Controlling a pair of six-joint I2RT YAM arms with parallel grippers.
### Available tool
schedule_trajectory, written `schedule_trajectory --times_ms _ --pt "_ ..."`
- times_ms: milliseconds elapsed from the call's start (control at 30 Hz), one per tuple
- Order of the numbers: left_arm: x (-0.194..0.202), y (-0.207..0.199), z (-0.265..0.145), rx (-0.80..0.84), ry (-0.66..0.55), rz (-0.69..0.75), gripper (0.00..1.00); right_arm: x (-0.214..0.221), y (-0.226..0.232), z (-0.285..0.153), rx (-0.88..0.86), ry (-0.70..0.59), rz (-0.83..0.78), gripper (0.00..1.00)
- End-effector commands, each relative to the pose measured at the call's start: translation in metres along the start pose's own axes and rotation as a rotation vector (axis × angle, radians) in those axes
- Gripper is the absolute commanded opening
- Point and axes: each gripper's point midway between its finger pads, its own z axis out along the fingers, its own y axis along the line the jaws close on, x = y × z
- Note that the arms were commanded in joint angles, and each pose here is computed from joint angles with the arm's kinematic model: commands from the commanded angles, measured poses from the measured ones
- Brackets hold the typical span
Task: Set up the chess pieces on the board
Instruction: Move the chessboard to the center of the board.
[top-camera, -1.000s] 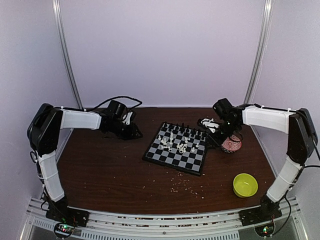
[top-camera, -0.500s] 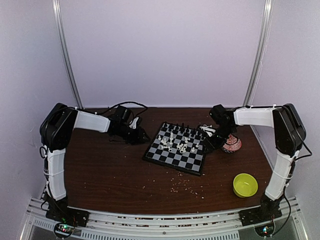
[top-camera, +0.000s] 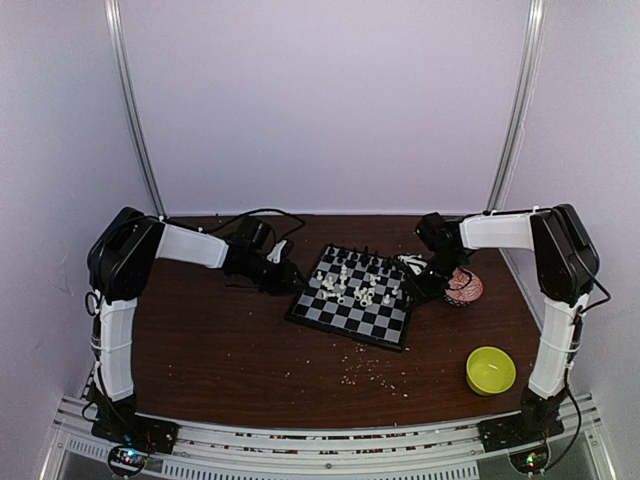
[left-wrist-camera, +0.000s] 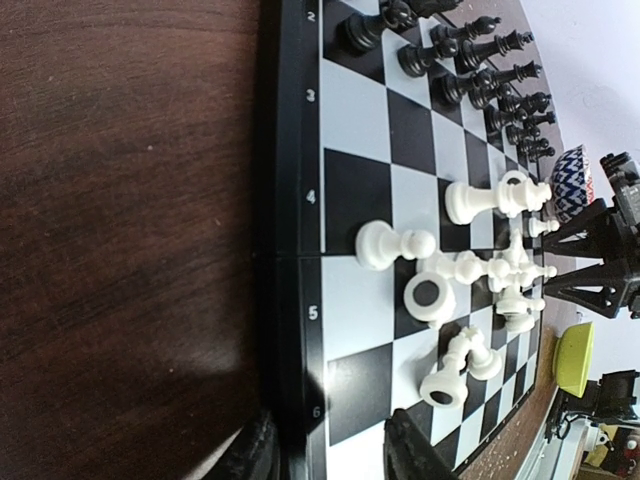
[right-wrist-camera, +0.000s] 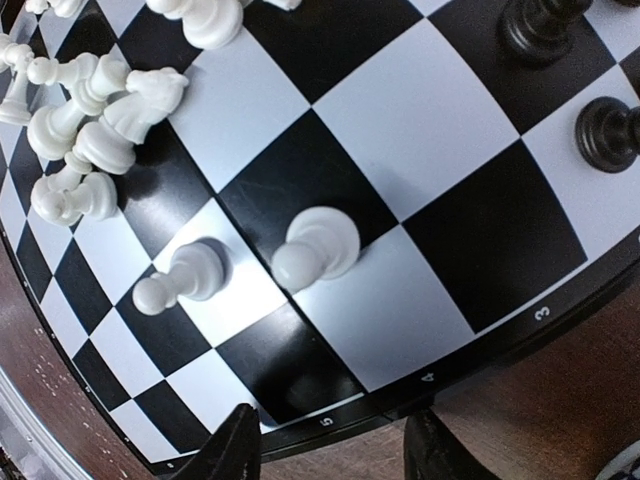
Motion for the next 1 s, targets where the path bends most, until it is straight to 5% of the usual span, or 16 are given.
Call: schedule_trajectory --times_ms 0,967 --pt "0.002 -0.019 0.005 0.061 0.019 0.047 0.36 -0.002 0.001 0.006 -0.033 0.018 0.018 0.47" --pt "0.097 -0.034 -0.028 -0.008 0.115 0.086 0.31 0.001 0.060 0.024 -0.143 0.075 -0.131 0.46"
